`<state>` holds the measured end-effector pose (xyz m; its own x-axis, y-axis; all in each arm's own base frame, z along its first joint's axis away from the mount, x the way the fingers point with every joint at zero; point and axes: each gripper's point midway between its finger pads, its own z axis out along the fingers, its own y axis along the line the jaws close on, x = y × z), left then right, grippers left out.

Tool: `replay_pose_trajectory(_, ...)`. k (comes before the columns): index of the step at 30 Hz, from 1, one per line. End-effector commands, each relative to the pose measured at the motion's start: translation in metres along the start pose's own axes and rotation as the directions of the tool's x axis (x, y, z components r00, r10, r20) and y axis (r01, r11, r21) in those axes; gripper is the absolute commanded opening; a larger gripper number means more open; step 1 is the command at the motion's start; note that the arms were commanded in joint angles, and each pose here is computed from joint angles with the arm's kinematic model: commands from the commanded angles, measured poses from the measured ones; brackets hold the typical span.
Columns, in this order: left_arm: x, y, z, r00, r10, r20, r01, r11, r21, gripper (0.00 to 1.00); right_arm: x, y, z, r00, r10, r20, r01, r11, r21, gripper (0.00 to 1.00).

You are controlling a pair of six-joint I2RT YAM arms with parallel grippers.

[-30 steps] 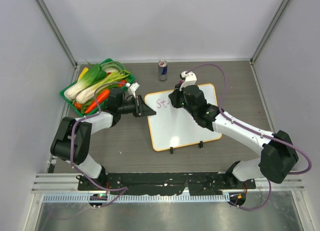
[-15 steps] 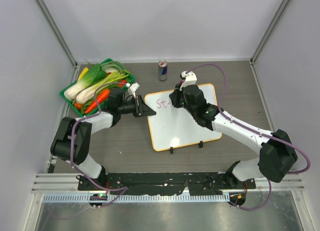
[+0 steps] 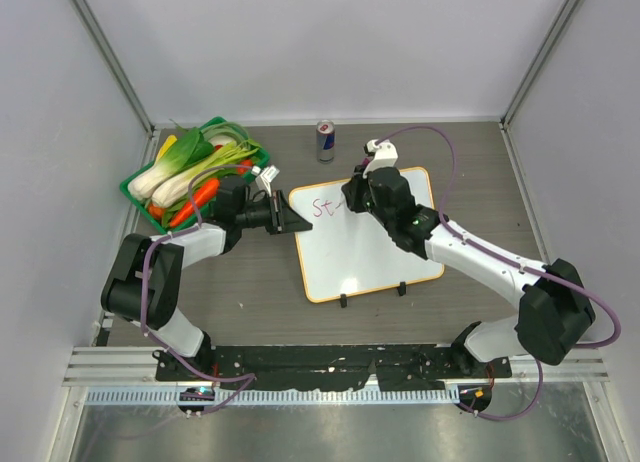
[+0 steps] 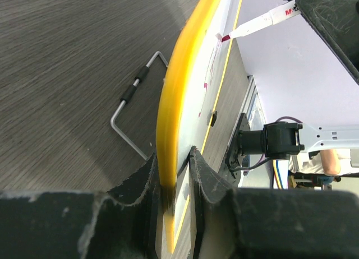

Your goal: Write a sentence on the whiteboard

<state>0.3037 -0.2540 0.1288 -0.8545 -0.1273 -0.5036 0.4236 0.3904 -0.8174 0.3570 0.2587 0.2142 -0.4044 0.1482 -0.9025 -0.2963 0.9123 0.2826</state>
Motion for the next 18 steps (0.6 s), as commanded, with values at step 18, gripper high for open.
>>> replay_pose_trajectory(18, 0.025, 0.016, 0.007, 0.998, 0.016, -0.067, -0.020, 0.998, -0.058, 0.00, -0.002, 0.006, 0.006, 1.000, 0.001, -0.017, -0.001, 0.999, -0.038, 0.01)
